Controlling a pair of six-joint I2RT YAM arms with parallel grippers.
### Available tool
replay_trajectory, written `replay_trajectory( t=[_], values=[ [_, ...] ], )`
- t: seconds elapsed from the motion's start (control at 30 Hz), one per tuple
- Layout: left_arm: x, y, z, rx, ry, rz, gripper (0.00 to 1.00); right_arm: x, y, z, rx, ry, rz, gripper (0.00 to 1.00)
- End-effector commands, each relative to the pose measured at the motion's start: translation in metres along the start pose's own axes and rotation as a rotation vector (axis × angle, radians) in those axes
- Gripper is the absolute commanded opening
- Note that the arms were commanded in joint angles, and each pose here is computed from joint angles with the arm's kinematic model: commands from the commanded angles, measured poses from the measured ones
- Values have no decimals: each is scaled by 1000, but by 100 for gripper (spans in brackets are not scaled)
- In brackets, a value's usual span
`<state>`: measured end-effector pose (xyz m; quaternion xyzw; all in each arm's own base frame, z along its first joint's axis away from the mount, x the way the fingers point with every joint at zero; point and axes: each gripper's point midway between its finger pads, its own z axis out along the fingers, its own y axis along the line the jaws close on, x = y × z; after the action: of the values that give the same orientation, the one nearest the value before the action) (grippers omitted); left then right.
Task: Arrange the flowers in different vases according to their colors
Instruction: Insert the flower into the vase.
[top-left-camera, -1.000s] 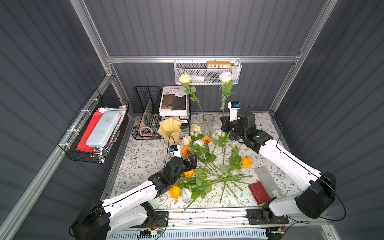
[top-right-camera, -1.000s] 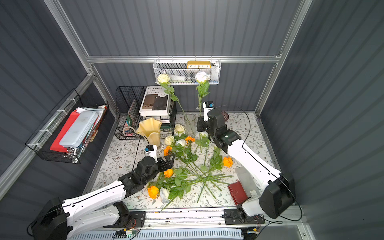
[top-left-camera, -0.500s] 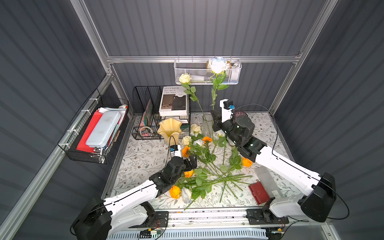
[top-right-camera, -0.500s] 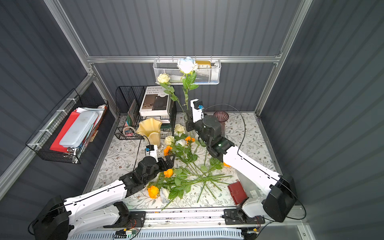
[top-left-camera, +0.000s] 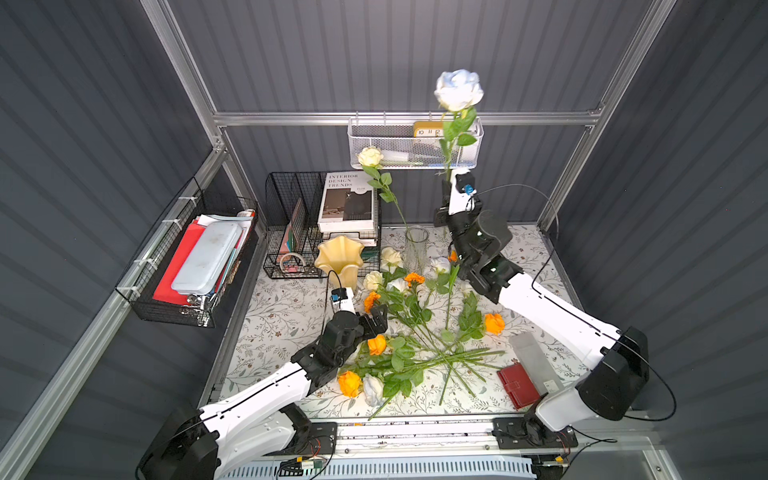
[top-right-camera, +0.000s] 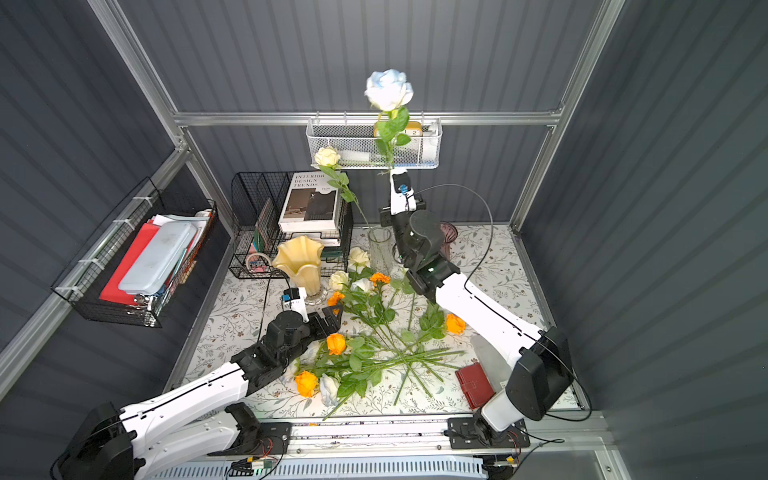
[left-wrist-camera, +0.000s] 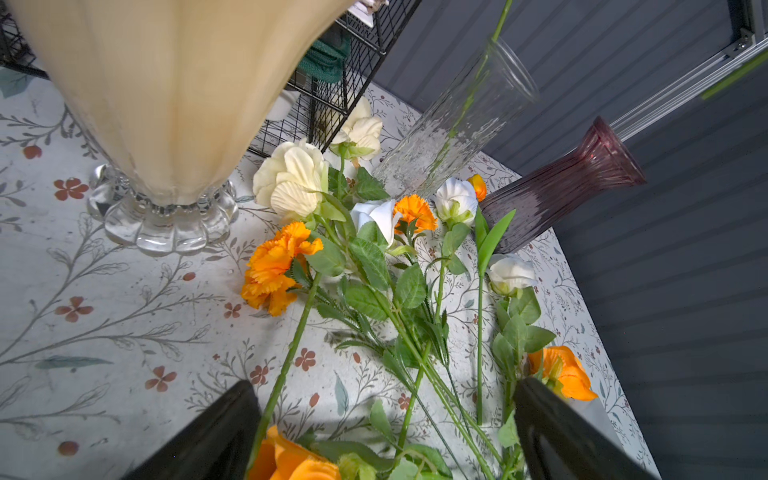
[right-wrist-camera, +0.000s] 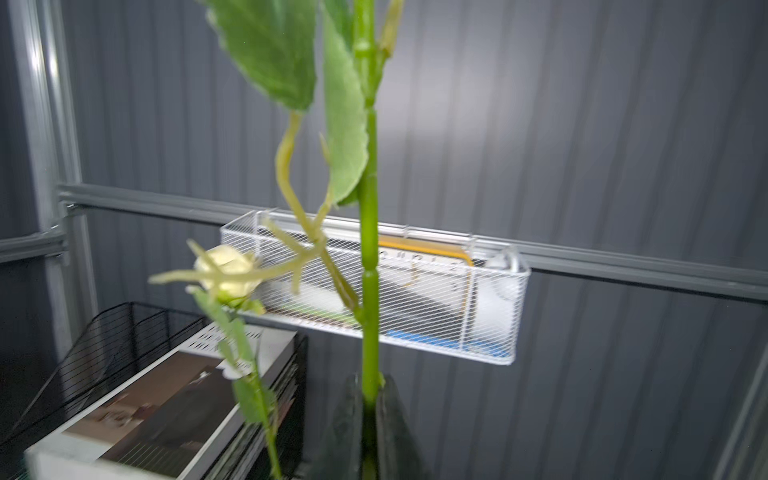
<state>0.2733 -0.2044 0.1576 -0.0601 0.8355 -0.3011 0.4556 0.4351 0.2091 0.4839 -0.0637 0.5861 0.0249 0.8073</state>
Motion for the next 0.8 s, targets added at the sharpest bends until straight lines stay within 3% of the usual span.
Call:
replay_trajectory(
  t=[0.0,0.43,0.77],
  values=[
    [2,5,-2,-5,3,7,99,-17,-47,6,135,-40,15,0],
    [4,12,4,-25,21,12,99,50,-125,23,282,58,19,0],
    [7,19,11,-50,34,10,99,121,-136,40,274,124,26,0]
  ],
)
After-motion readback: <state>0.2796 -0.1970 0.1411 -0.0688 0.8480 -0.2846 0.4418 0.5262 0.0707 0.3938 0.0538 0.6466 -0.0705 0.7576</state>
